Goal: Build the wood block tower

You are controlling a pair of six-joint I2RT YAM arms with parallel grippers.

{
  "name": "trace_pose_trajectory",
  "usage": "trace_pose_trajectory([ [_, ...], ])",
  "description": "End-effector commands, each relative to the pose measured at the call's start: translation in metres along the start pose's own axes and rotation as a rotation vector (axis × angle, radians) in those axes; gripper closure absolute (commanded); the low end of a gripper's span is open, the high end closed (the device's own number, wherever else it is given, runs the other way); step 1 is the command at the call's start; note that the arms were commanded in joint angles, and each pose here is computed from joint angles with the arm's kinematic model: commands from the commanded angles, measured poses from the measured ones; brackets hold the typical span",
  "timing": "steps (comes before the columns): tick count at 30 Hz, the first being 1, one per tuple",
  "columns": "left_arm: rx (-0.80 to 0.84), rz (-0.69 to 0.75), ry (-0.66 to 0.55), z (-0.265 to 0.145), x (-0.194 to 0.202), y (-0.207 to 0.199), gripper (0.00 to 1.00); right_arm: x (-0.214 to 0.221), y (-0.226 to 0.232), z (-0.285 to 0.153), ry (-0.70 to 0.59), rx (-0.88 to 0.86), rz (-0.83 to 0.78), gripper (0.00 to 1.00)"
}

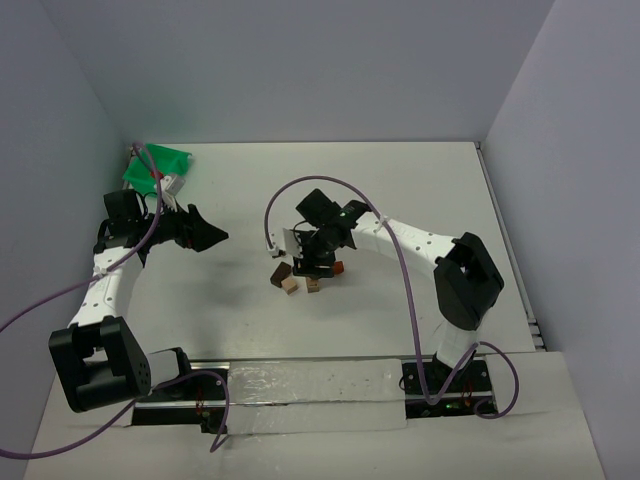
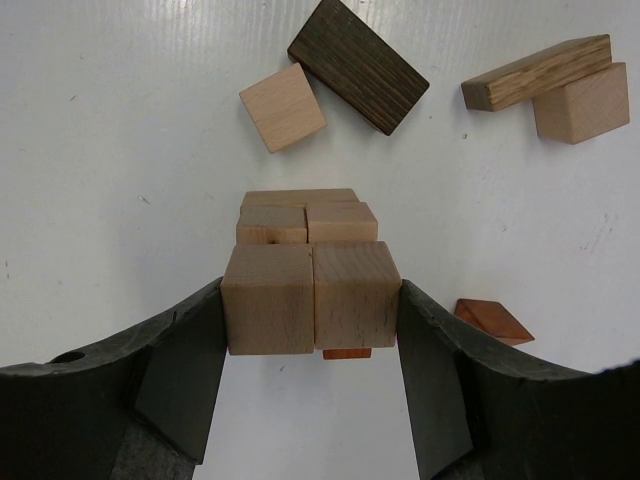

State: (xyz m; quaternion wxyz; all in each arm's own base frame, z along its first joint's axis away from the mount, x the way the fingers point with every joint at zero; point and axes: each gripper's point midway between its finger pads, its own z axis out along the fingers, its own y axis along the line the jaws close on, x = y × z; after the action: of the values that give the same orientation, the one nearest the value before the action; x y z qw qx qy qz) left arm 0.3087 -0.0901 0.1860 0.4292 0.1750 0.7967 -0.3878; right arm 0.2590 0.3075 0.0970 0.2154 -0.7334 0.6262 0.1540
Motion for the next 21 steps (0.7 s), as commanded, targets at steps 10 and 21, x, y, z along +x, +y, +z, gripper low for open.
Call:
trace_pose_trajectory([
  [10,0.008,0.052,-0.027,-0.0024,-0.0158,-0.001,0.01,-0.0106,-0.008,0.0027,-0.014,0.035,-0.037,0.42],
  [21,0.008,0.052,-0.025,-0.0019,-0.0154,0.0,0.01,-0.0077,-0.0055,0.0083,-0.005,0.025,-0.043,0.38],
])
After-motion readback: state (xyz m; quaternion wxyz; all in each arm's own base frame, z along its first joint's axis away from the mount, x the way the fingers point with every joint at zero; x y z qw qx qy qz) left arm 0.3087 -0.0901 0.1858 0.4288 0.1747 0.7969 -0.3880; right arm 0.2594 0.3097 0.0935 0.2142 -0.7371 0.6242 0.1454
